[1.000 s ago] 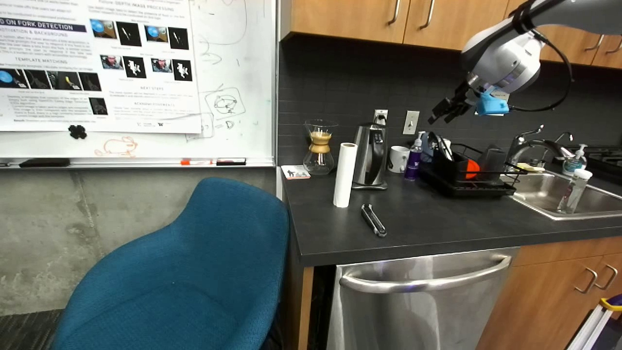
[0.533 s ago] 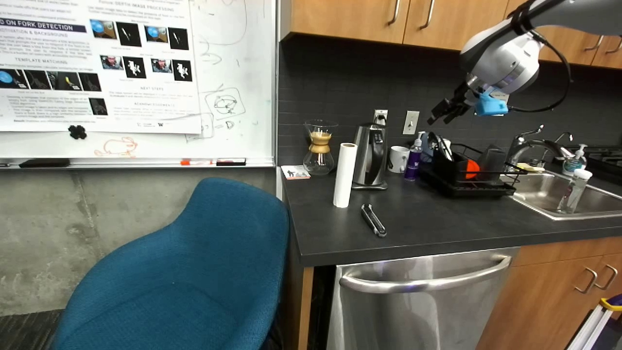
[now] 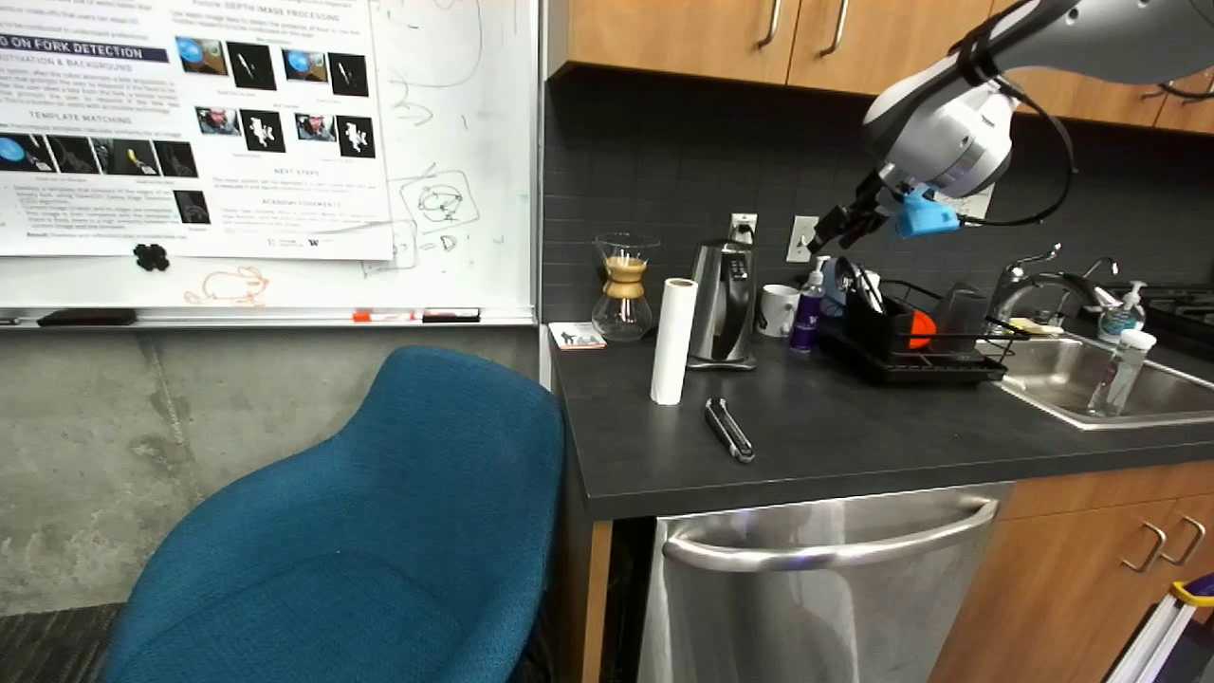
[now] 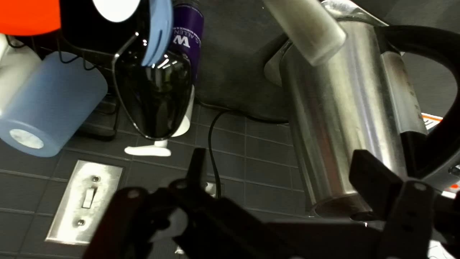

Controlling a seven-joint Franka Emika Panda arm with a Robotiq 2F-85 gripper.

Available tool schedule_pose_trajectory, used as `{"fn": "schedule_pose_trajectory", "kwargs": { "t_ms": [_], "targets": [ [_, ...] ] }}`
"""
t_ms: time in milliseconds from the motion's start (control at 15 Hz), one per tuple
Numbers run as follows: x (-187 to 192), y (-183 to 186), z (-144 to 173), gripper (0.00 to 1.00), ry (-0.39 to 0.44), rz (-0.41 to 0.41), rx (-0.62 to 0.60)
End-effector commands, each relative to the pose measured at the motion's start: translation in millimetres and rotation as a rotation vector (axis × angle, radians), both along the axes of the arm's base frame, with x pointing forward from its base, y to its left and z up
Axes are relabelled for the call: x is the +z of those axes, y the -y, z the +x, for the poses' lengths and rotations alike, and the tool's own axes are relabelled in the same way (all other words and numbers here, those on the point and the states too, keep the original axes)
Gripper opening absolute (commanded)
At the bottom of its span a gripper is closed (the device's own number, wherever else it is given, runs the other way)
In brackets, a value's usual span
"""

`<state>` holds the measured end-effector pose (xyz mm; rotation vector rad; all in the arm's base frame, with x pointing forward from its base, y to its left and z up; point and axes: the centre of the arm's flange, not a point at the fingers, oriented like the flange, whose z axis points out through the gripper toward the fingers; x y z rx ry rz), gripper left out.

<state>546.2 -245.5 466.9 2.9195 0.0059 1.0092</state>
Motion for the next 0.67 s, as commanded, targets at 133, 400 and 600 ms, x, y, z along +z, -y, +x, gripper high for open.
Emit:
{"fn": "schedule_pose_trajectory", "kwargs": {
  "t_ms": [133, 400, 600],
  "targets": [
    [1.6, 3.2, 31.5, 1.0, 0.062, -0.029, -0.028],
    [1.1, 11.0, 46.2, 1.0, 0.073, -0.099, -0.056],
    [-3.0, 21.9, 50.4, 1.0, 0.07, -0.132, -0.071]
  ]
}}
